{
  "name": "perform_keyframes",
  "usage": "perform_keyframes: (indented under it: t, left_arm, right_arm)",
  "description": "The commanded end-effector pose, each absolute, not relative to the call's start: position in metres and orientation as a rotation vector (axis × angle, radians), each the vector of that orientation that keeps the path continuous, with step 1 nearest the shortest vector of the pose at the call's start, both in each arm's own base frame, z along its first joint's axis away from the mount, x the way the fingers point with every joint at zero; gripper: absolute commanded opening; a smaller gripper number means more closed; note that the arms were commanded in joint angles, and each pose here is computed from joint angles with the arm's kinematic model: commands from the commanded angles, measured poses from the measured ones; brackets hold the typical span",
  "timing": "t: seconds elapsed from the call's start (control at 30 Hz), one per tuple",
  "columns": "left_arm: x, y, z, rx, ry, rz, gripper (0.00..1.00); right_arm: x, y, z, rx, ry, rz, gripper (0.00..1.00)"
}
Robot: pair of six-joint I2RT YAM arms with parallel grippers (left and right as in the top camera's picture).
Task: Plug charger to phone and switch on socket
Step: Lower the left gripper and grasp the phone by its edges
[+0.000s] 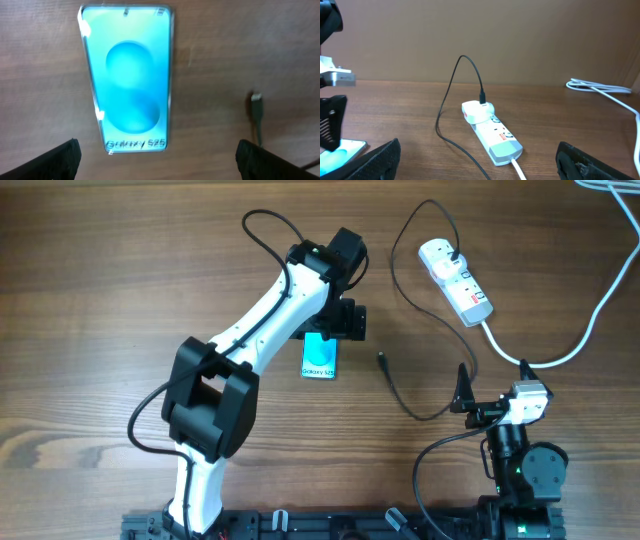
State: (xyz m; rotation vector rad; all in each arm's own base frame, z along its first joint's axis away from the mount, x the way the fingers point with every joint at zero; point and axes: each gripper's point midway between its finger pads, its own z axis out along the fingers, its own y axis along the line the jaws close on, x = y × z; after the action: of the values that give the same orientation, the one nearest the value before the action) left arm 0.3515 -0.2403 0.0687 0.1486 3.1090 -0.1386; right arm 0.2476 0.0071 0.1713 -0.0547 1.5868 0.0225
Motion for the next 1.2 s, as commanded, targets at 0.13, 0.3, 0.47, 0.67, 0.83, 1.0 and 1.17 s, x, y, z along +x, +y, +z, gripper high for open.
perform_keyframes:
  t: [0.13,0.3,0.47,0.67,0.83,1.0,1.17]
  left_arm:
    - [0.358,-0.224,0.035,0.126,3.107,-0.093,1.00]
    - [0.354,-0.220,0.024,0.108,3.112,-0.067,1.00]
    - [0.360,-0.223,0.011,0.042,3.108,-0.073,1.00]
    - [0.359,-0.217,0.002,0.090,3.115,-0.007,1.00]
    - [0.356,-0.214,-0.001,0.088,3.125,0.010,1.00]
    - [0.349,-0.213,-0.011,0.096,3.134,0.011,1.00]
    - [0.350,-0.223,-0.012,0.123,3.114,-0.007,1.00]
  right_arm:
    - [0.247,0.004,0.173,-0.045,1.580,0.004,1.00]
    - [0.247,0.004,0.173,-0.045,1.580,0.004,1.00]
    - [0.247,0.004,0.173,-0.045,1.580,0.005,1.00]
    - [0.247,0.004,0.173,-0.045,1.580,0.005,1.00]
    - [0.247,0.004,0.173,-0.045,1.580,0.004,1.00]
    - [0.247,0.004,0.172,-0.045,1.581,0.004,1.00]
    - [0.247,0.004,0.172,-0.045,1.581,0.005,1.00]
